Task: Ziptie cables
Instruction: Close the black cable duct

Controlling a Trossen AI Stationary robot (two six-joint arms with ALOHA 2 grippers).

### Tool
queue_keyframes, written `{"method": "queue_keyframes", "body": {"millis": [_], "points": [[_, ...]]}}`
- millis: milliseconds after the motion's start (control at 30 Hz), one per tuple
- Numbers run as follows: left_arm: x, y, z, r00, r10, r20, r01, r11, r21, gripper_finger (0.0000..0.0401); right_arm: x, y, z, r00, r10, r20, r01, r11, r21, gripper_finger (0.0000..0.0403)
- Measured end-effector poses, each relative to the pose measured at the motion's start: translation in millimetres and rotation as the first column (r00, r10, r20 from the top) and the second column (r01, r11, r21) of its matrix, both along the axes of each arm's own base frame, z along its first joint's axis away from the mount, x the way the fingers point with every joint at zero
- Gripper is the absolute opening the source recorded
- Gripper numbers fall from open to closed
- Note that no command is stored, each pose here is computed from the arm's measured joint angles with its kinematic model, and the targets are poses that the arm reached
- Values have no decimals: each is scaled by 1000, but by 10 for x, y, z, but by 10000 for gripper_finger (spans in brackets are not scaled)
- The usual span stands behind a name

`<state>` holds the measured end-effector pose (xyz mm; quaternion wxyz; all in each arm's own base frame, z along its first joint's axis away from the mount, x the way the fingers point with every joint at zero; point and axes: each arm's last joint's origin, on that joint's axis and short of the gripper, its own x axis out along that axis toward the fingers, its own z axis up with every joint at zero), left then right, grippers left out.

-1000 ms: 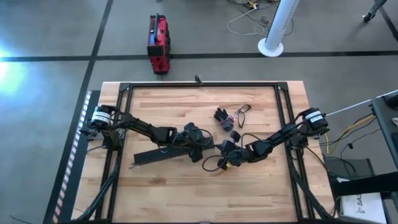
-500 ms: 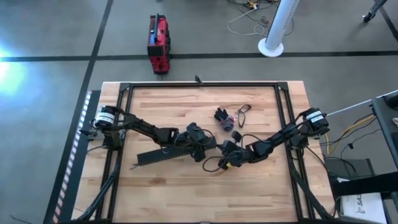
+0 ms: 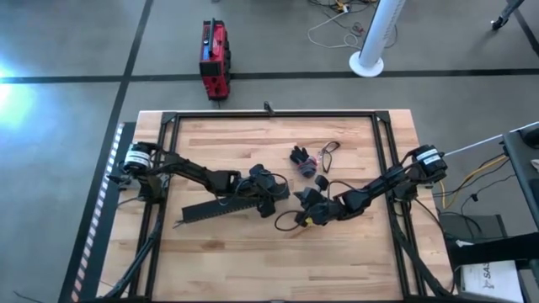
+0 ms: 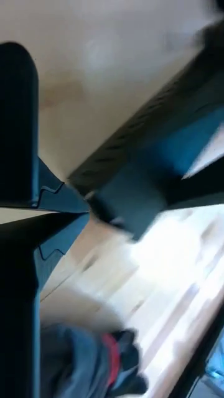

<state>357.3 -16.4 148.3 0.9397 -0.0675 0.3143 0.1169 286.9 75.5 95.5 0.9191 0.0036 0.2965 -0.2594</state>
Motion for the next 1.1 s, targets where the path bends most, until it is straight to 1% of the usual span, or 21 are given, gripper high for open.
{"method": "queue_keyframes", "body": {"millis": [67, 100, 167, 233, 367, 467, 600, 700, 833, 1033, 1100], "points": [[3, 0, 1, 1000, -1, 4, 1, 1000, 0, 219, 46, 14, 40, 999, 13, 53, -14, 1000, 22, 0], [4, 0, 3, 1000, -1, 6, 1, 1000, 0, 219, 75, 27, 55, 997, 38, 68, -40, 999, 29, 0], [9, -2, 6, 1000, -2, 12, 2, 1000, -1, 226, 103, 47, 72, 994, 91, 68, -93, 995, 32, 0], [8, -2, 15, 1000, -3, 16, 3, 1000, -1, 237, 119, 59, 89, 992, 101, 73, -103, 994, 29, 0], [-13, -1, 89, 1000, -4, 25, 4, 1000, -2, 258, 111, 45, 82, 995, 83, 63, -84, 996, 10, 0], [-65, 1, 198, 1000, -4, 21, 4, 1000, -2, 270, 106, 47, 79, 995, 82, 58, -82, 997, 6, 0], [-199, 2, 437, 1000, -11, 18, 11, 1000, -13, 284, 106, 47, 81, 995, 87, 54, -87, 996, 0, 0], [-390, 0, 619, 999, -16, -41, 14, 999, -40, 286, 110, 43, 100, 994, 101, 50, -100, 995, -18, 0], [-746, -16, 804, 982, 1, -187, -14, 998, -65, 279, 199, 20, 177, 991, 132, 39, -128, 989, -76, 0], [-1313, -82, 976, 910, 50, -411, -109, 987, -121, 273, 345, 10, 321, 987, 140, 80, -132, 986, -101, 0], [-1461, -127, 1010, 884, 41, -466, -129, 979, -160, 275, 379, 21, 359, 980, 180, 82, -170, 978, -117, 0]]}}
